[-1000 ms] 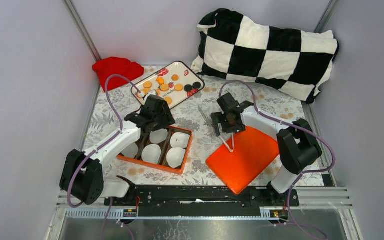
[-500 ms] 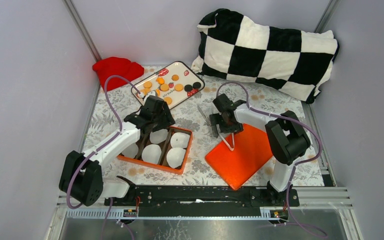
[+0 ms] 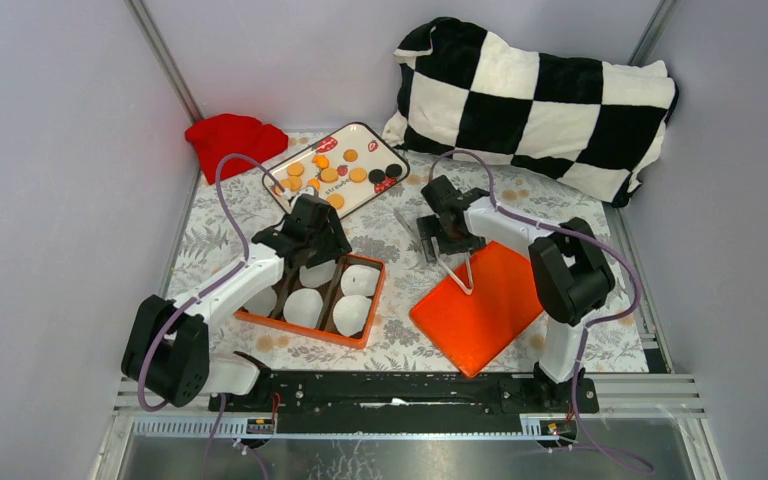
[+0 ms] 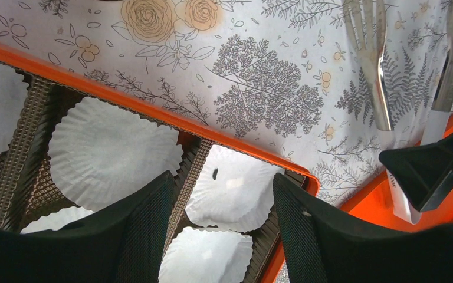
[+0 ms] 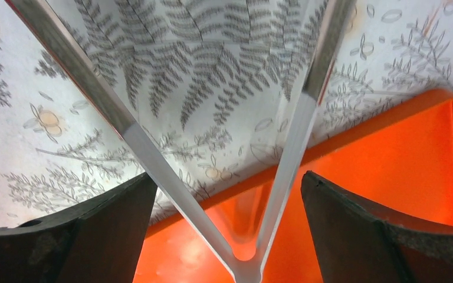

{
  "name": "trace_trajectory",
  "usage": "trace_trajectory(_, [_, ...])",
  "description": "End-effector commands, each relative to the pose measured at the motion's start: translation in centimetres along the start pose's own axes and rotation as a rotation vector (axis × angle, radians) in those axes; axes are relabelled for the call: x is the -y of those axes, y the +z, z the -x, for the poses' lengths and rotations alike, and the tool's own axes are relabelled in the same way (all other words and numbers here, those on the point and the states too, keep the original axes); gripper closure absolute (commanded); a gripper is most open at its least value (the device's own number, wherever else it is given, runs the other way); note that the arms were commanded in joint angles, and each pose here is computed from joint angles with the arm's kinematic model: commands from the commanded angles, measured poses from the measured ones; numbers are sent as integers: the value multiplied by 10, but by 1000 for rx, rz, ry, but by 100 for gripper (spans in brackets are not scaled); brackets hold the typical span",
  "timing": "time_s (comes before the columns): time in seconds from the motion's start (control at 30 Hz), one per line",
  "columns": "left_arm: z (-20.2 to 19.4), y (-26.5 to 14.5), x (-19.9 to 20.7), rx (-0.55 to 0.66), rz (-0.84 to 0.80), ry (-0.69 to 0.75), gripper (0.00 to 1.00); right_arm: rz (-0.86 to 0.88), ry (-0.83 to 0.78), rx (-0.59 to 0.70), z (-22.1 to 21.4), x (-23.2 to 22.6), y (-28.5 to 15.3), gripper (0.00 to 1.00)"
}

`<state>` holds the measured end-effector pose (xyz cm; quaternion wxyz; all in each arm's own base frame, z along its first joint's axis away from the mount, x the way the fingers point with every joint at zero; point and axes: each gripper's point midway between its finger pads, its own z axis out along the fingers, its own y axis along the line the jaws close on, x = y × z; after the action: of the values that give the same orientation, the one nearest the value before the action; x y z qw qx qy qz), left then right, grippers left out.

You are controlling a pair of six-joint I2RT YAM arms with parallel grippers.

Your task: Pack the cookies

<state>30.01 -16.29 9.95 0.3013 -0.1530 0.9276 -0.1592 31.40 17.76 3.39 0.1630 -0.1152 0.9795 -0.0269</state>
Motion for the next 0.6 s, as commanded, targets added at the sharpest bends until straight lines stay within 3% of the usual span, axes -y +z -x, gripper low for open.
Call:
trace_trajectory(0.0, [-6,7,4,-15,-27,1,32,-8,-36,14,18,-4,8,0])
trace_trajectory(0.17, [-10,8,-2,-17,-13,5,32,3,-57,-10,22,-11,26,0])
trace_trajectory(0.57, [-9,11,1,-22,-19,7,32,39,-76,-148,-13,-21,60,0])
